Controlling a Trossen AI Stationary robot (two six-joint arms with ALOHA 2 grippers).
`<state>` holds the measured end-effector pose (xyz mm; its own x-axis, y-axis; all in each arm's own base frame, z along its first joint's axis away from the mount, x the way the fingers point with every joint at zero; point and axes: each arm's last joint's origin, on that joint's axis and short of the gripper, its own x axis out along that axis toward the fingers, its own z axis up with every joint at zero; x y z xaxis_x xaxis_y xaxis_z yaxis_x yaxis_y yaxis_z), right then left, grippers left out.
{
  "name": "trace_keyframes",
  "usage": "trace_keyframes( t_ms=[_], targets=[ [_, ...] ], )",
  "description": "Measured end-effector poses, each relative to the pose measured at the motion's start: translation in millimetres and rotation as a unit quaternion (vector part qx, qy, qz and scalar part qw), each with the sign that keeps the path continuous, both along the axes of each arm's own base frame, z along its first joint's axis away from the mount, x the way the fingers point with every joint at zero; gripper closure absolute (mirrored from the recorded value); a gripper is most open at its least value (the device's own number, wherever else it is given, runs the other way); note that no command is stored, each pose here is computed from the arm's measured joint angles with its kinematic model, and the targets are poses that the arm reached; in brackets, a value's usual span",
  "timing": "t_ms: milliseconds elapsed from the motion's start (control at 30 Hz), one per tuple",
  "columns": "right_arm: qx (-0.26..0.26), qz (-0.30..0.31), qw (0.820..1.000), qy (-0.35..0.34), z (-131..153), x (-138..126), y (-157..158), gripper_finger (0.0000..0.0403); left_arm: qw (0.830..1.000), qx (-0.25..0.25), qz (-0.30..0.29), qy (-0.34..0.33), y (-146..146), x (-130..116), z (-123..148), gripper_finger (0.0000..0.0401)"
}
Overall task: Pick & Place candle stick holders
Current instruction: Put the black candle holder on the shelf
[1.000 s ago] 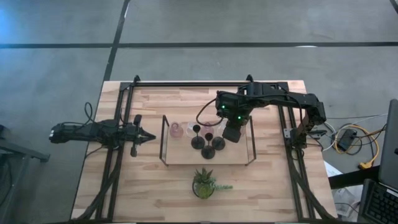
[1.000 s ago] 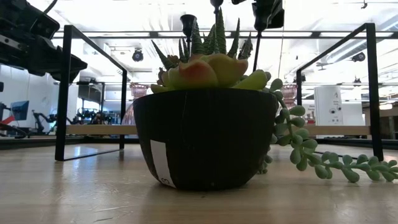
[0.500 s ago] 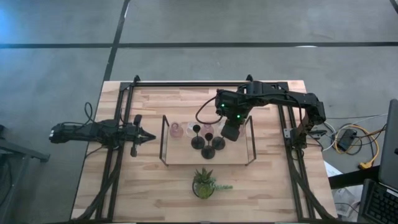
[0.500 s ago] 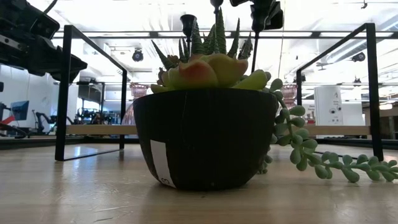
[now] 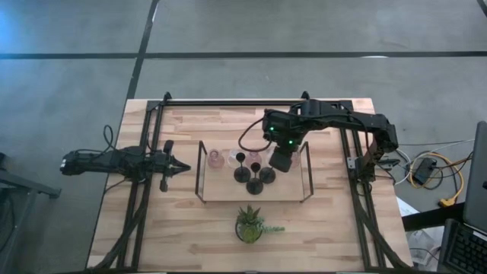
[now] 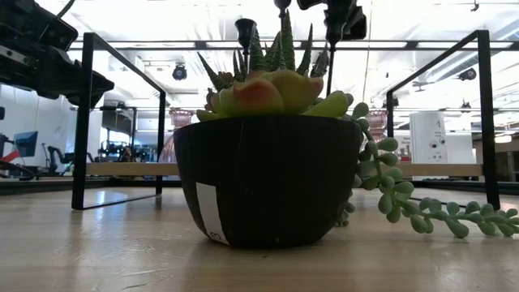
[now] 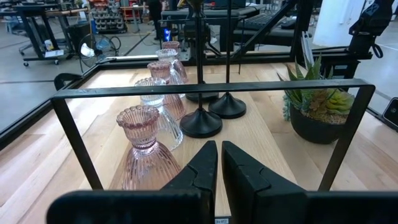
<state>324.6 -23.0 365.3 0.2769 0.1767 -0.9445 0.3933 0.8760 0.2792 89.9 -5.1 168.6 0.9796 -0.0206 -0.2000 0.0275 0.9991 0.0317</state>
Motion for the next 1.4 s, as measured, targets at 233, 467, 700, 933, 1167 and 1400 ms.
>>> trace_keyframes(
  t_ms=[233,467,700,933,1167,1400],
  targets=[
    [-0.004,-0.001,1.0,-0.006,-0.3,1.7,-0.3,0.0329,1.0,0.0,0.0,0.0,0.0,0.0,0.0,0.0373],
    [-0.012,-0.003,1.0,-0.01,1.1,0.9,-0.7,0.0321,1.0,0.0,-0.001,0.0,0.0,0.0,0.0,0.0373],
    [-0.012,-0.002,1.0,-0.009,1.4,0.5,-0.6,0.0321,1.0,0.0,0.0,0.0,0.0,0.0,0.1,0.0373],
    [-0.019,-0.002,1.0,-0.014,5.3,-3.2,-0.6,0.0321,1.0,0.0,-0.001,0.0,0.0,0.0,0.1,0.0373],
    [-0.026,-0.008,0.999,-0.033,15.3,-11.4,-0.1,0.0319,1.0,0.0,-0.002,0.0,-0.2,0.0,0.1,0.0373],
    [-0.026,-0.006,0.999,-0.037,16.6,-12.2,0.1,0.0289,1.0,0.0,-0.002,0.0,-0.1,0.0,0.0,0.0373]
  ],
)
